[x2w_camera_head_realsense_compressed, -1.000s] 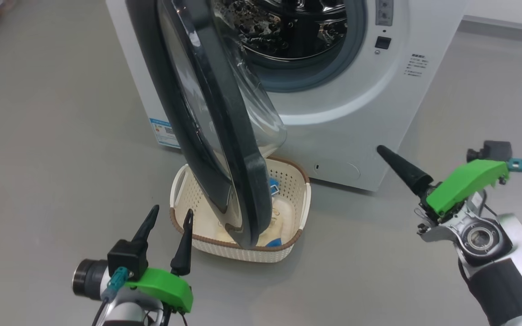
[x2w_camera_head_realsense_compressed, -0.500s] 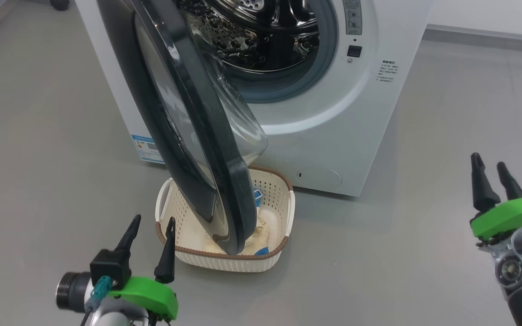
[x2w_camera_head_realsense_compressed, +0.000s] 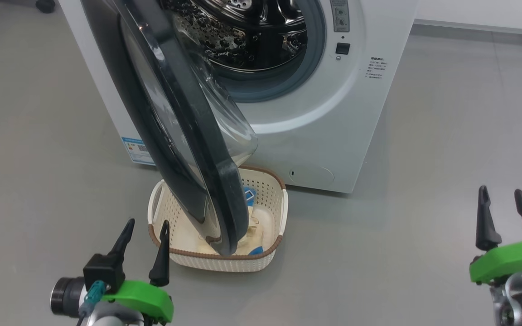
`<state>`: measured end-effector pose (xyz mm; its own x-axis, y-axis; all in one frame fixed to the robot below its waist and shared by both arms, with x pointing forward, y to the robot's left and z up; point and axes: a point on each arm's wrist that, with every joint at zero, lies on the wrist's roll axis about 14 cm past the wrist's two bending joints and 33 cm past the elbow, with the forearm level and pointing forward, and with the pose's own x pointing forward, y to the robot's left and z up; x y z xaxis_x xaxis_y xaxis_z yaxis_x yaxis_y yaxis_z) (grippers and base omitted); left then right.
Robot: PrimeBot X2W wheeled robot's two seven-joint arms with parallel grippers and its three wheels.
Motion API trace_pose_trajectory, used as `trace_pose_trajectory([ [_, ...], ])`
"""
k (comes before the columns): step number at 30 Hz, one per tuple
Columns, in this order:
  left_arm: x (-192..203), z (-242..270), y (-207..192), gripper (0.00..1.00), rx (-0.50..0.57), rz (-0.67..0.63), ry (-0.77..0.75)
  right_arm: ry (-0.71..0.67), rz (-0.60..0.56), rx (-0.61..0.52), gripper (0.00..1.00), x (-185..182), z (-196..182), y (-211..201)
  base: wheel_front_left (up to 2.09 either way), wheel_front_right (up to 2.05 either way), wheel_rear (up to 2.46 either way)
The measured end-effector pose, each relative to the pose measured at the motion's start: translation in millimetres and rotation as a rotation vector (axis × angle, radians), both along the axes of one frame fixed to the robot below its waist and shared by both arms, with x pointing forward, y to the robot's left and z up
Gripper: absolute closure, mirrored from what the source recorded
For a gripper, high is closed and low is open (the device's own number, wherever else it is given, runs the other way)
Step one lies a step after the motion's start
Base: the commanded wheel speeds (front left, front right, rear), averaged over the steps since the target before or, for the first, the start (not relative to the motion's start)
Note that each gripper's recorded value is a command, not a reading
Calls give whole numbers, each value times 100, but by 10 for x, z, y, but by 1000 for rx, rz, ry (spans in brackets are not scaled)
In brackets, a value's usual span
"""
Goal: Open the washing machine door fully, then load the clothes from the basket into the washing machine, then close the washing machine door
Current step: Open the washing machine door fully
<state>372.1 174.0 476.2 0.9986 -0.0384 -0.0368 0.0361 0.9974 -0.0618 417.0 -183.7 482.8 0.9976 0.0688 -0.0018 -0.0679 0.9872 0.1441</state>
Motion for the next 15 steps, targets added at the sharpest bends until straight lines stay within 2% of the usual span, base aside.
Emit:
trace_pose_trajectory([
  [9, -4, -1, -10, 0, -2, -2, 0, 4, -5, -123, 0, -311, -58, 28, 0, 0, 0],
  [15, -13, 13, -16, 0, -2, -4, -4, 21, -1, -136, 0, -467, -87, 23, 0, 0, 0],
])
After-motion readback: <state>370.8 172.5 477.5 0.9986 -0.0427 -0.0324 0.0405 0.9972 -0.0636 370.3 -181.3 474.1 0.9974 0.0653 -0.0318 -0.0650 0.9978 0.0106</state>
